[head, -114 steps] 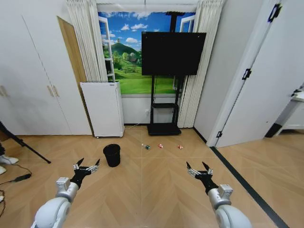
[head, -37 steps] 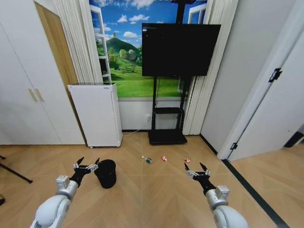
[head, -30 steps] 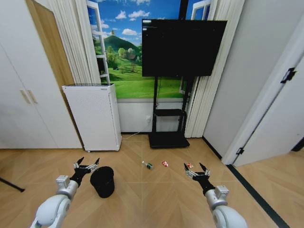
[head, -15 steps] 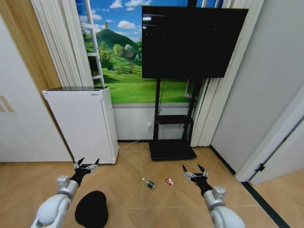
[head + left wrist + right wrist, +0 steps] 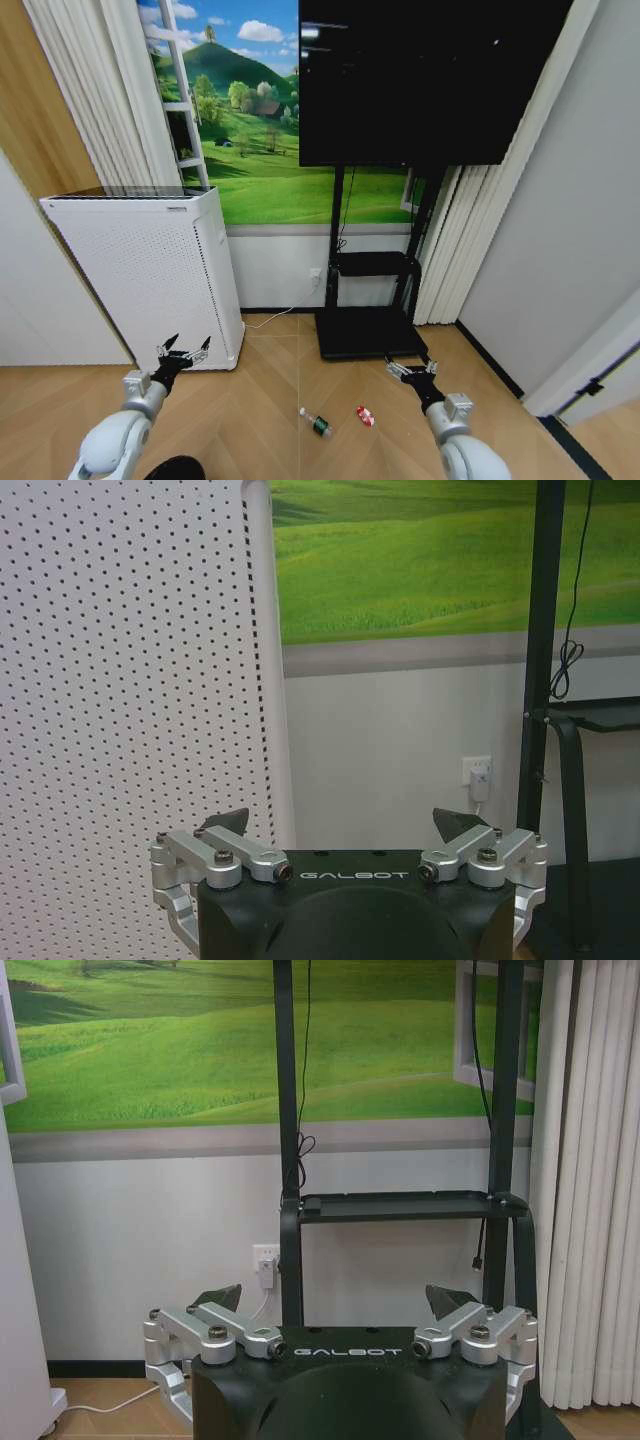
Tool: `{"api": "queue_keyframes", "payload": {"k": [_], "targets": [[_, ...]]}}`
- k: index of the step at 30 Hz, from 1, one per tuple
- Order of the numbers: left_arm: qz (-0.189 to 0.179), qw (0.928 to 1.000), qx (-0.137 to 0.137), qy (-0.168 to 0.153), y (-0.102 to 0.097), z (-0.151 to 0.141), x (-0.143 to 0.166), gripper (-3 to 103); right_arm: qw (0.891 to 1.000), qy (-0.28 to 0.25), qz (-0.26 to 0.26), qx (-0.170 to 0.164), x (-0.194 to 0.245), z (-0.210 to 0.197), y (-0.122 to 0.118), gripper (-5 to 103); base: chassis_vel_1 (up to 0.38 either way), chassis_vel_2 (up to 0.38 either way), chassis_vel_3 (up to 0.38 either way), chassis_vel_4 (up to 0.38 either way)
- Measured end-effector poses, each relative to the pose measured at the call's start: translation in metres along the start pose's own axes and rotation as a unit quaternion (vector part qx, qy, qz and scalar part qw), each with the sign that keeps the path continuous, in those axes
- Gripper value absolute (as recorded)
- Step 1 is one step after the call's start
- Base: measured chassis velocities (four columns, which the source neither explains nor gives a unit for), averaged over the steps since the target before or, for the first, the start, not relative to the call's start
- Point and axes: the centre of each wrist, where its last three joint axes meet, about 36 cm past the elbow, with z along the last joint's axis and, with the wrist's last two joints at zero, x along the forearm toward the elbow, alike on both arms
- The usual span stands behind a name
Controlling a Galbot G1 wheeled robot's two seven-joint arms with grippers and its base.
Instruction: Pick up the trash bin and place the garbage on the floor into it.
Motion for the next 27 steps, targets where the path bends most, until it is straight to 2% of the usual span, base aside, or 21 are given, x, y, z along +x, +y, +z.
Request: {"api": "queue_keyframes", "payload": {"k": [13, 19, 27], "targets": [[-0.009, 0.9998, 0.003, 0.016, 0.005, 0.013, -0.006, 100, 1.000, 0.027, -0.006, -0.004, -0.012, 0.020, 0.003, 100, 0.026, -0.028, -0.020, 0.024], [-0.009, 0.9995, 0.013, 0.029, 0.011, 0.025, -0.020, 100, 0.999, 0.031, -0.012, -0.012, -0.022, 0.026, 0.006, 100, 0.000, 0.000, 0.000, 0.000], [-0.006, 0.9996, 0.022, 0.017, 0.005, 0.022, -0.025, 100, 0.999, 0.011, -0.028, -0.022, -0.028, 0.037, 0.006, 100, 0.000, 0.000, 0.000, 0.000]]}}
